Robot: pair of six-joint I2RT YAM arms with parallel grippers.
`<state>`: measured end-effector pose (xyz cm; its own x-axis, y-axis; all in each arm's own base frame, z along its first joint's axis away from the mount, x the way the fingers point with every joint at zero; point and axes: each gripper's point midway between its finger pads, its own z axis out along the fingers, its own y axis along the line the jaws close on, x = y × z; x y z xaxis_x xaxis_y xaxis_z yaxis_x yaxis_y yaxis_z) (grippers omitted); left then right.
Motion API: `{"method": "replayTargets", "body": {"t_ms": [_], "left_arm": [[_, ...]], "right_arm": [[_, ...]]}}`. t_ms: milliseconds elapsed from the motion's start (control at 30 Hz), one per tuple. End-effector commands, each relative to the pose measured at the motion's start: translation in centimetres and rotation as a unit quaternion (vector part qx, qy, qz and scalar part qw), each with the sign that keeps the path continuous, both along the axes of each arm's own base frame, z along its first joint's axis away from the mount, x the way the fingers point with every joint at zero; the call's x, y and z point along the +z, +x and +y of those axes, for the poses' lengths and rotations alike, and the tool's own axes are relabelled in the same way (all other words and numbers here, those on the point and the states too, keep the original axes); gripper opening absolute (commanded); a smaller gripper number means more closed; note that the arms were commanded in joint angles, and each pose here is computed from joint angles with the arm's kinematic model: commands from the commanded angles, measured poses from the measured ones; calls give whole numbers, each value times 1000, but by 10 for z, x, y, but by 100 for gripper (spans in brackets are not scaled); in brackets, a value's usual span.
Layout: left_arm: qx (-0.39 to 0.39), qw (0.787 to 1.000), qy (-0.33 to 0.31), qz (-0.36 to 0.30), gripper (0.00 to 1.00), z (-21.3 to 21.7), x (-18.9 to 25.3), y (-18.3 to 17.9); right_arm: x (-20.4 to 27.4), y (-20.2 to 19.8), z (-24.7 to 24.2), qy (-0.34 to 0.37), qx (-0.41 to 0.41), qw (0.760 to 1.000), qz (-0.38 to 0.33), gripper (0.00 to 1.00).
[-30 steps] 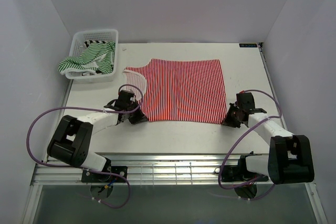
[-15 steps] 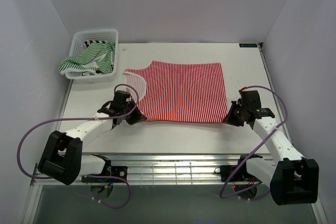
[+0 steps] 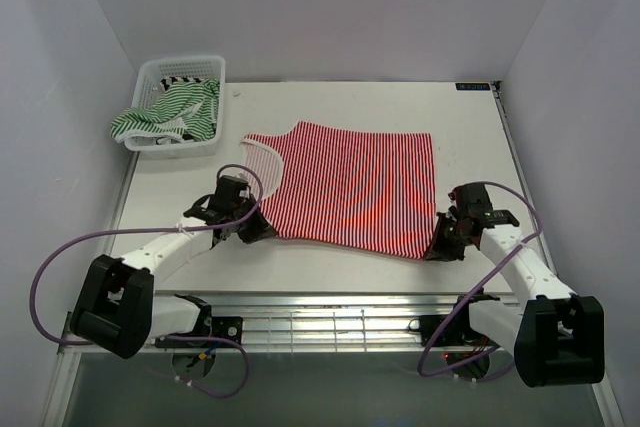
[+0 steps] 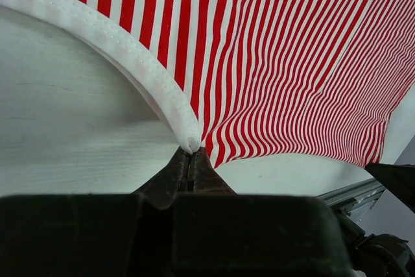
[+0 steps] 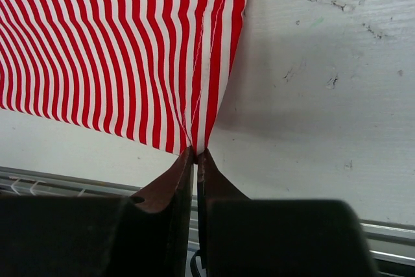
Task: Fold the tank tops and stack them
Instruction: Fold the tank top
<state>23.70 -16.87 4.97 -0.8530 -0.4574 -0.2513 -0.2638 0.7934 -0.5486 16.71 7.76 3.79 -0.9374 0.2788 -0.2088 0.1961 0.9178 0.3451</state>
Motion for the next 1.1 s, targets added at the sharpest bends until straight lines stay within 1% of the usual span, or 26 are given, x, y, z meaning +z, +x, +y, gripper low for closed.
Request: {"method": "replayTargets", "body": {"t_ms": [0,233,400,567,600,700,767,900,1067], "left_arm": [[-2,1000,-11,-19,0,-5,20,7],[-5,999,-1,-32,0,-10,38,30],[-4,1000,19,-15,0,-11,35,44],[-4,999,38,-18,0,-13,42,66],[-3,999,43,-10,0,-13,36,70],[-2,999,48,-12,0,-14,40,84],[-4,999,49,-2,0,-15,34,89],[-6,998,54,-9,0,-17,38,109],[-3,998,59,6,0,-15,27,121]], "right_arm": [[22,19,3,6,15,999,-32,8],[40,41,4,3,12,999,-52,8],[48,56,3,5,10,999,-52,8],[59,79,-3,-1,-1,998,-64,8],[61,83,-4,-1,-2,998,-67,8],[65,97,-7,-4,-4,998,-69,8],[61,102,-9,-5,-4,998,-61,8],[60,117,-8,-2,0,998,-57,8],[58,129,-8,-4,-2,999,-54,8]]}}
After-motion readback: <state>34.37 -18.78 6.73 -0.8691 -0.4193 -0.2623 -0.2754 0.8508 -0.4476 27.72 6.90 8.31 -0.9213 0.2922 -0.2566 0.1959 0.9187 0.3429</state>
